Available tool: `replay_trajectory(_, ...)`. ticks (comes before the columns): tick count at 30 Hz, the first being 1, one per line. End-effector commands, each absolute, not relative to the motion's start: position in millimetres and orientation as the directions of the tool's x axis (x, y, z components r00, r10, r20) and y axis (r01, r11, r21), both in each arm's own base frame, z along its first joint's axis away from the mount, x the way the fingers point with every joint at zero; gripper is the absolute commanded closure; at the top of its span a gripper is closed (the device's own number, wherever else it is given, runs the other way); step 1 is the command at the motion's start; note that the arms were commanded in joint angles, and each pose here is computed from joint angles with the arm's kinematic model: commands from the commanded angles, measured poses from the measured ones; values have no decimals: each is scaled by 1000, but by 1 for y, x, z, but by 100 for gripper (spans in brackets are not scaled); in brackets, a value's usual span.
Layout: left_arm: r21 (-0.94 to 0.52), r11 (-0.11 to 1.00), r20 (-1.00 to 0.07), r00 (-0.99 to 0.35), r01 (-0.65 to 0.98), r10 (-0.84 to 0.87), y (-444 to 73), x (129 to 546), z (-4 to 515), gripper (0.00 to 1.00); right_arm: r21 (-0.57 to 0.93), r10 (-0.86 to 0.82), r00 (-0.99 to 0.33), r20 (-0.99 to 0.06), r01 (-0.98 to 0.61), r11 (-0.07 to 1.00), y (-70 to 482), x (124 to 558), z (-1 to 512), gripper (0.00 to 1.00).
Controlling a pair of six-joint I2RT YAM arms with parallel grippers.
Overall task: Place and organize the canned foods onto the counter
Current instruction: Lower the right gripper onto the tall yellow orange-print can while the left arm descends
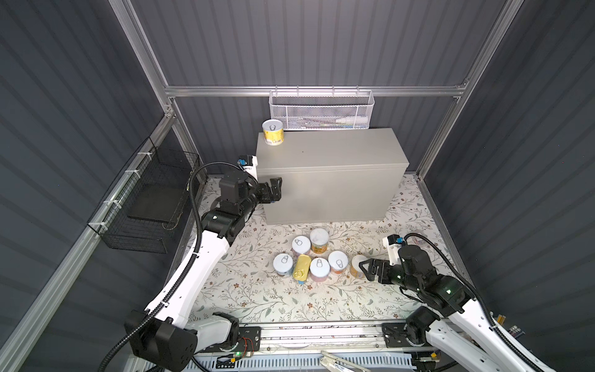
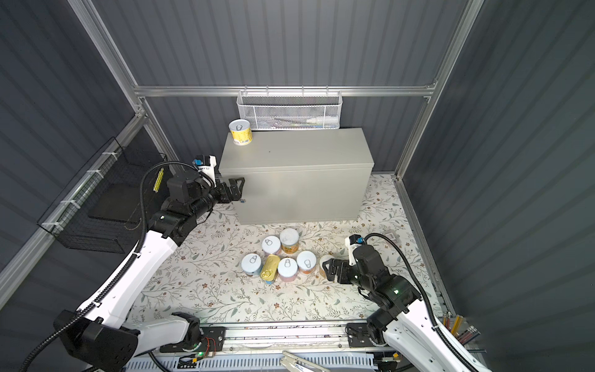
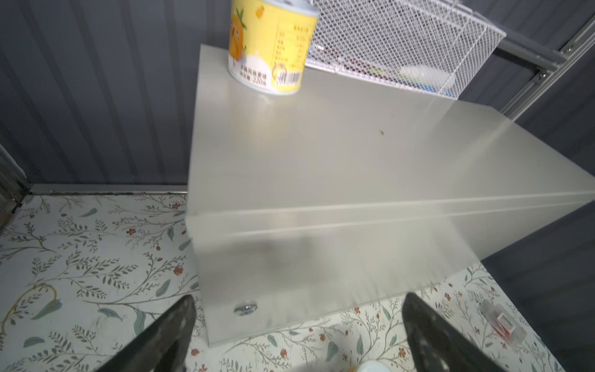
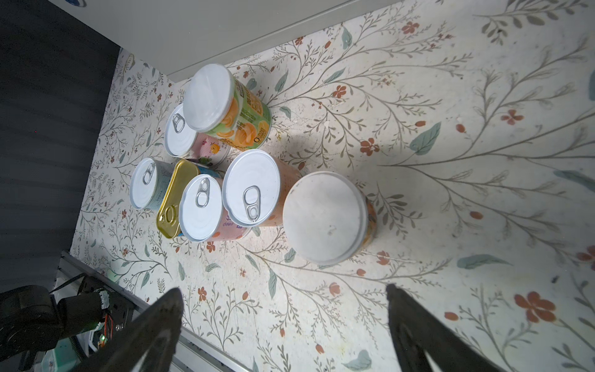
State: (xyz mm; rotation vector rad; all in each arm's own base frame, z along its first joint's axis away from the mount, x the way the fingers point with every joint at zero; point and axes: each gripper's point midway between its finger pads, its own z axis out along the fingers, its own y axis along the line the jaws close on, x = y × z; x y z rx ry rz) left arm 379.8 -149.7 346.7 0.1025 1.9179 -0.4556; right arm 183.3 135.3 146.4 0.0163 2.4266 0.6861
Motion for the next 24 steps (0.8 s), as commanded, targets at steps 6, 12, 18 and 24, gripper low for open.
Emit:
replay_trajectory(6,-304,901,-847,-520,309,-108,-166,346,283,0,391,103,-883,-458,-96,915,136,175,107,1)
replay_trajectory(12,-320,896,-822,-560,309,-101,-162,323,249,0,297,76,-898,-434,-63,953,136,179,92,1)
replay_trajectory(18,-330,890,-823,-559,315,-107,-159,312,225,0,265,96,-892,-442,-27,964,138,193,88,1)
replay_trajectory(24,-378,847,-808,-579,374,-105,-175,310,201,0,282,118,-896,-428,-9,959,152,207,87,4)
